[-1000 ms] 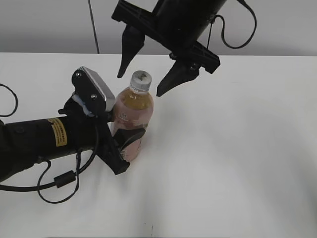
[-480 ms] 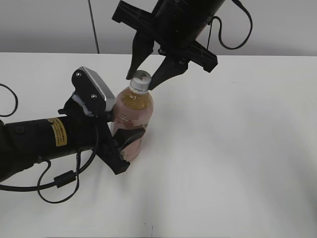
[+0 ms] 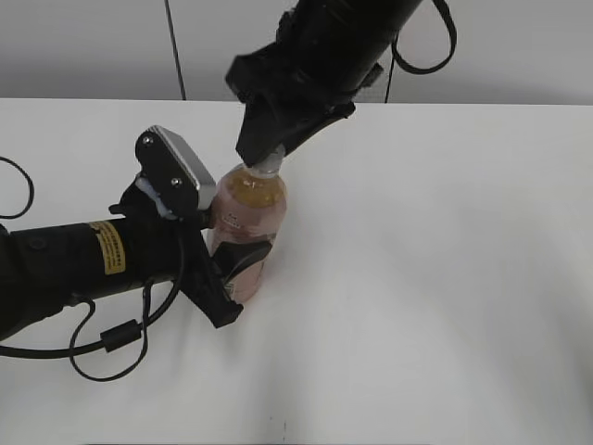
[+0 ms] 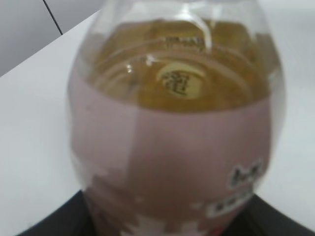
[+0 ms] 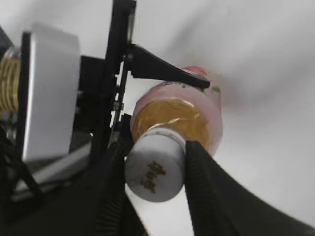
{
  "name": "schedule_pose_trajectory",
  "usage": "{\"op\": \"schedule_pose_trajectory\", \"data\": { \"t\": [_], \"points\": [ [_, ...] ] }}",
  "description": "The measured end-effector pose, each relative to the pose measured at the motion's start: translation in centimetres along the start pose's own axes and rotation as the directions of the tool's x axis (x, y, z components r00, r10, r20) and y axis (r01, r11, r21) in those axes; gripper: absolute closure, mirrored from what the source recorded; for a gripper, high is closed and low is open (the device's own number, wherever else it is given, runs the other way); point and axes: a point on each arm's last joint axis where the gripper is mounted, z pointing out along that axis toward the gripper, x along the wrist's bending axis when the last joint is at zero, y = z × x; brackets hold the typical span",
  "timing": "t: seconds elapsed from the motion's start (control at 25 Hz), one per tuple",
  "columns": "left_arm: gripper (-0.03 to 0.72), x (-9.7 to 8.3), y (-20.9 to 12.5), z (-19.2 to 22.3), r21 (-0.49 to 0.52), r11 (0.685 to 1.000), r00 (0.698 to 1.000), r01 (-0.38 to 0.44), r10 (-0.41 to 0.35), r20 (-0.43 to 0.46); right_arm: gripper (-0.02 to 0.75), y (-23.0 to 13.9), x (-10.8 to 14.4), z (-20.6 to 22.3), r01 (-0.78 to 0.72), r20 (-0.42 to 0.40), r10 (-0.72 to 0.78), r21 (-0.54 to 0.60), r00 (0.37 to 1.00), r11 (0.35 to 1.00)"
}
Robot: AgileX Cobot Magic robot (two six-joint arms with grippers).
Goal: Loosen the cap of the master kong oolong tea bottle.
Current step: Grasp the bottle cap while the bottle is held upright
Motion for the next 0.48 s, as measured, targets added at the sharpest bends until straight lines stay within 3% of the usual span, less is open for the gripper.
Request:
{"op": "schedule_pose_trajectory", "data": {
  "t": [0.08,0.2,0.48],
  "points": [
    [0.326,-0.02,-0.03,0.01,0.002,1.000,1.000,-0.003,0.003,0.002,0.456,-0.05,0.02,0.00,0.235,-0.004,-0.235,0.004,0.972,0.972],
    [0.326,-0.02,-0.06,0.01,0.005,1.000,1.000,-0.005,0.005,0.002,0.456,-0.01,0.01,0.00,0.557,-0.002,-0.557,0.000,0.831,0.831],
    [0.326,0.07,-0.11,0.03,0.008,1.000,1.000,0.012,-0.012,-0.008,0.458,0.16,-0.10,0.00,0.897,0.020,-0.897,0.002,0.441,0.442]
  ]
}}
